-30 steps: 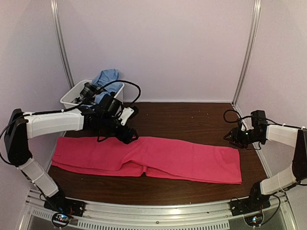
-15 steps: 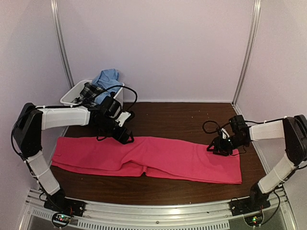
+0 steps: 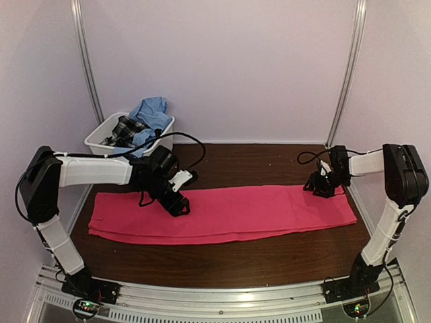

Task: Fold and stack the mixed laundry pile
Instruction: Adjust the rectangle-folded trousers at the center of the board.

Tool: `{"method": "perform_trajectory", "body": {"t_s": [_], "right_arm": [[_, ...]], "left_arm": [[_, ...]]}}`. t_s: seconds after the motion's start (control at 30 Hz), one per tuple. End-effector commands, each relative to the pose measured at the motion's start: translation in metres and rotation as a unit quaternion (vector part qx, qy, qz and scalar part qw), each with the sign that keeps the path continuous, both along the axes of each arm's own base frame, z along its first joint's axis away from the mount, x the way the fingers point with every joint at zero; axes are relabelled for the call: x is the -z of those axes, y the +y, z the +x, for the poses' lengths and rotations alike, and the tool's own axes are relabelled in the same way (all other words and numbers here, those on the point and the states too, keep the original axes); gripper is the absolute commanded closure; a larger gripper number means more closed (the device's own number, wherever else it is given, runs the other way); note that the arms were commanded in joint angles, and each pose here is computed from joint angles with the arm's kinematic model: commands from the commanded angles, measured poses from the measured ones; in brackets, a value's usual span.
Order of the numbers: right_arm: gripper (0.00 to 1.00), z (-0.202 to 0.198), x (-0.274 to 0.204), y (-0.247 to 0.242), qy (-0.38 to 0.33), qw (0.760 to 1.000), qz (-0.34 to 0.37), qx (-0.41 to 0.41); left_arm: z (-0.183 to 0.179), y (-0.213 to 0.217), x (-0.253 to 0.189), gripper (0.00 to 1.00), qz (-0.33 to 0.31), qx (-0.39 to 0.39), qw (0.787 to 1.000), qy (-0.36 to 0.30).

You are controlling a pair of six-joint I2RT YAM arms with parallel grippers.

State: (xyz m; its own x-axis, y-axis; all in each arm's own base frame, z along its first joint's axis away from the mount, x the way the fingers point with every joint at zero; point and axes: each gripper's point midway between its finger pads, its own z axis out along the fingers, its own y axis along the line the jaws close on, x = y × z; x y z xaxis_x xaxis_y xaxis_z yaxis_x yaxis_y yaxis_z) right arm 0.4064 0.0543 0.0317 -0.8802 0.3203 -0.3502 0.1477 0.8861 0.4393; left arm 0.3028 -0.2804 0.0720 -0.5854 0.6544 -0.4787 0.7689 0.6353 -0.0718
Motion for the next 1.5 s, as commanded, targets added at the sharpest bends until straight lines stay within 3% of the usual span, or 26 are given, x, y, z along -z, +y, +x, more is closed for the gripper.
{"method": "perform_trajectory", "body": {"t_s": [0.0,0.17,0.3,0.4,0.47,0.6,0.7,0.93,1.2,1.47], "right_arm": [[0.48,-0.022,0.024,-0.063,0.066,0.988,-0.127,0.053],[0.49,-0.006,-0.035,-0.011,-0.031,0.998,-0.053,-0.032],[0.52,-0.021,-0.083,0.068,-0.109,0.981,-0.014,-0.158],[0.52,-0.045,-0.104,0.132,-0.159,0.954,0.01,-0.253],[0.53,-0.062,-0.109,0.169,-0.184,0.933,0.014,-0.31],[0.57,-0.094,-0.096,0.221,-0.188,0.895,-0.025,-0.404],[0.59,-0.122,-0.084,0.256,-0.192,0.857,-0.051,-0.475],[0.63,-0.156,-0.042,0.286,-0.168,0.805,-0.132,-0.554],[0.65,-0.16,-0.009,0.288,-0.145,0.78,-0.204,-0.574],[0.7,-0.158,0.007,0.282,-0.134,0.766,-0.254,-0.575]], "left_arm": [[-0.017,-0.007,0.007,0.25,0.052,0.055,0.997,-0.027],[-0.027,-0.008,0.02,0.35,0.066,0.069,0.995,-0.017],[-0.038,-0.004,0.001,0.39,0.036,0.077,0.996,-0.038],[-0.022,0.031,-0.013,0.41,0.023,-0.007,0.999,-0.035],[-0.008,0.059,-0.026,0.42,-0.038,-0.115,0.993,0.008],[-0.001,0.106,-0.053,0.35,-0.145,-0.301,0.942,0.038],[-0.016,0.134,-0.054,0.29,-0.156,-0.401,0.901,0.054],[-0.058,0.189,-0.022,0.28,-0.201,-0.552,0.799,0.127],[-0.072,0.211,-0.011,0.17,-0.165,-0.6,0.77,0.142],[-0.085,0.24,0.001,0.2,-0.13,-0.66,0.724,0.155]]}}
